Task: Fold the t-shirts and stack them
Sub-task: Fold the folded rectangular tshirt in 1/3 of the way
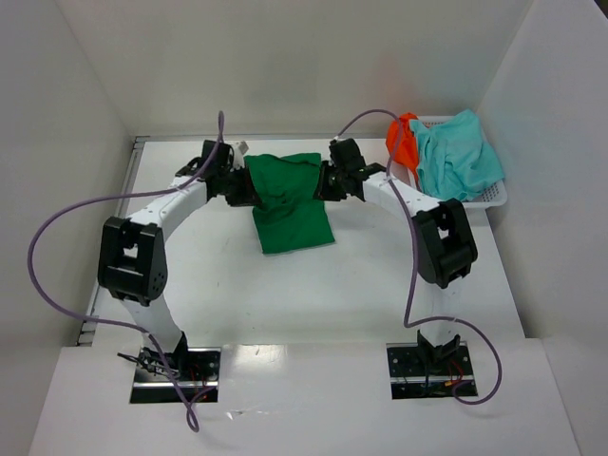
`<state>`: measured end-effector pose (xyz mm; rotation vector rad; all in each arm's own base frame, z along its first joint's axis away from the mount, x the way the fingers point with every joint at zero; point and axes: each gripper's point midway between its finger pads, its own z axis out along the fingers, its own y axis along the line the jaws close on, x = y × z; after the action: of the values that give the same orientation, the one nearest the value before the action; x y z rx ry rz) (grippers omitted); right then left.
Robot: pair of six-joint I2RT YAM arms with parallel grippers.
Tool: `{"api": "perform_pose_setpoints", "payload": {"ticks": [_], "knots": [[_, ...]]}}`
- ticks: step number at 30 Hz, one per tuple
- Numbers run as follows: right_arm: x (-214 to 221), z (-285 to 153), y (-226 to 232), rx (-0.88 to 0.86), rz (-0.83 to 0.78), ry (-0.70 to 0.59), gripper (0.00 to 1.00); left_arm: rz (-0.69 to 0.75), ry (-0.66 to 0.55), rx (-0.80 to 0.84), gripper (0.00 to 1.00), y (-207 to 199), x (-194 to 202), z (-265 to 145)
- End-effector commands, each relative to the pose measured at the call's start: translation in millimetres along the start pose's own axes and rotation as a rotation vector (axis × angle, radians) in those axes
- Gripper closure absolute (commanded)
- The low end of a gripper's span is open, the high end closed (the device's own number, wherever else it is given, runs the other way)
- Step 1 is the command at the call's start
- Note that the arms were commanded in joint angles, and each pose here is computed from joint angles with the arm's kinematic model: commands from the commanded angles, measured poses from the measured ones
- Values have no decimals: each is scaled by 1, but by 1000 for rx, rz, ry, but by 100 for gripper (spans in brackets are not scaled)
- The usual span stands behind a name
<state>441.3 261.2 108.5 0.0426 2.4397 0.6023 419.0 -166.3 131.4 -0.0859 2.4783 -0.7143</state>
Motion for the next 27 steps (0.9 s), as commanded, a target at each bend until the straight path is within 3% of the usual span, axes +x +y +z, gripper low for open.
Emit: {"api": "perform_pose_setpoints", "payload": {"ticks": [1, 6, 14, 27], "knots": [[-5, 14, -1, -9, 0, -24, 73, -22, 78, 68, 88, -4, 22, 27], [-7, 32, 1, -21, -8, -9, 73, -29, 102, 90, 89, -5, 24, 46], [-6, 65, -13, 11, -16, 16, 73, -70, 110, 11, 88, 29, 10, 82], [-16, 73, -58, 62, 57, 14, 76, -73, 96, -1, 67, 47, -12, 103]]}}
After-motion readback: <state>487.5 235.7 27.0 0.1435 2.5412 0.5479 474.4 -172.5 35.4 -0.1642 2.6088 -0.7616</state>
